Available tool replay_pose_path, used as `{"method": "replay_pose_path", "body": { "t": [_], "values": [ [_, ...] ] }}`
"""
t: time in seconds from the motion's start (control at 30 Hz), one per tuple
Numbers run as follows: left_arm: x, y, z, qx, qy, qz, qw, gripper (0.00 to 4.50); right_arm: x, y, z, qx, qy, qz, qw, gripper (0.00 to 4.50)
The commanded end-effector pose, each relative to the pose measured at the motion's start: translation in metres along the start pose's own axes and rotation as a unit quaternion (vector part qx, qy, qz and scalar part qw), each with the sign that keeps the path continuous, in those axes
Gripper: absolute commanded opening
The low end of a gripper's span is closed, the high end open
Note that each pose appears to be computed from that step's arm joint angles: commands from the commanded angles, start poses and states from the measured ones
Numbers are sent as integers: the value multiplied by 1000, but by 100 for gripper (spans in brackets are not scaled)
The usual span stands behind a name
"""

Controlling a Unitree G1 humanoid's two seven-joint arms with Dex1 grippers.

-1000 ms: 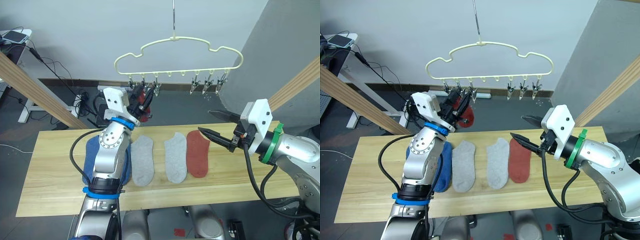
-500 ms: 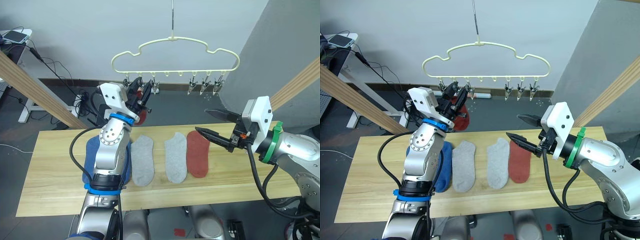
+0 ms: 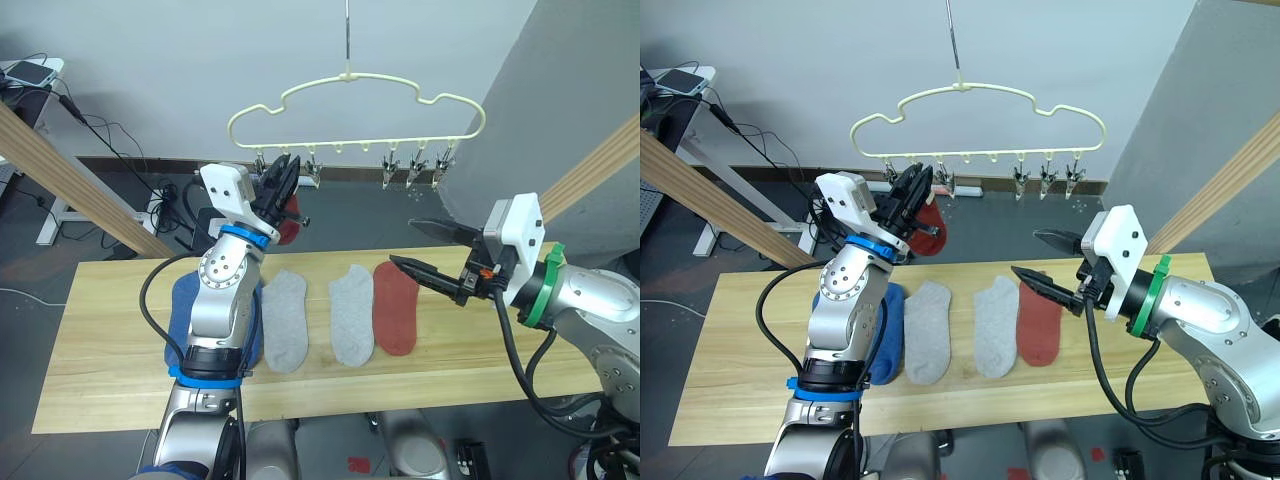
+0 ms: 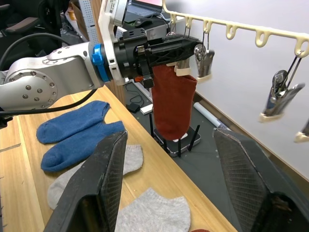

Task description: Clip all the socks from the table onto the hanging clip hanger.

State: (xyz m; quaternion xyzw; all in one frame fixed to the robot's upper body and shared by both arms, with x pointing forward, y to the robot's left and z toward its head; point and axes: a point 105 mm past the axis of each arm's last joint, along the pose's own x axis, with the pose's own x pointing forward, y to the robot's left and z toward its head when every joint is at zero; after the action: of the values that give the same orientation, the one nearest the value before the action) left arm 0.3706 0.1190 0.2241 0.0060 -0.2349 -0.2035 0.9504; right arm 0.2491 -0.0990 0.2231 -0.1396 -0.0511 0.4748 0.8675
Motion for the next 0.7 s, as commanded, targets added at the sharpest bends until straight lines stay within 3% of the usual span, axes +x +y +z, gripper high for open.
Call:
{"method": "replay_pose_path", "body": {
  "t": [0.03,0.13,0.2,0.3,0.7],
  "values": [
    [1,-2,17,8,-26,-12,1000,26,2,6,-14,-12,28,-7,1000,296],
    [1,-5,17,12,-23,-27,999,26,5,0,-52,-12,86,-56,995,313],
    [0,-8,18,14,-21,-38,999,26,9,-2,-87,-10,128,-92,987,353],
    [-1,-9,20,16,-19,-45,999,26,20,-6,-117,-14,149,-141,979,449],
    [-4,-12,19,13,-6,-63,998,26,55,-29,-194,45,181,-260,947,450]
  ]
}}
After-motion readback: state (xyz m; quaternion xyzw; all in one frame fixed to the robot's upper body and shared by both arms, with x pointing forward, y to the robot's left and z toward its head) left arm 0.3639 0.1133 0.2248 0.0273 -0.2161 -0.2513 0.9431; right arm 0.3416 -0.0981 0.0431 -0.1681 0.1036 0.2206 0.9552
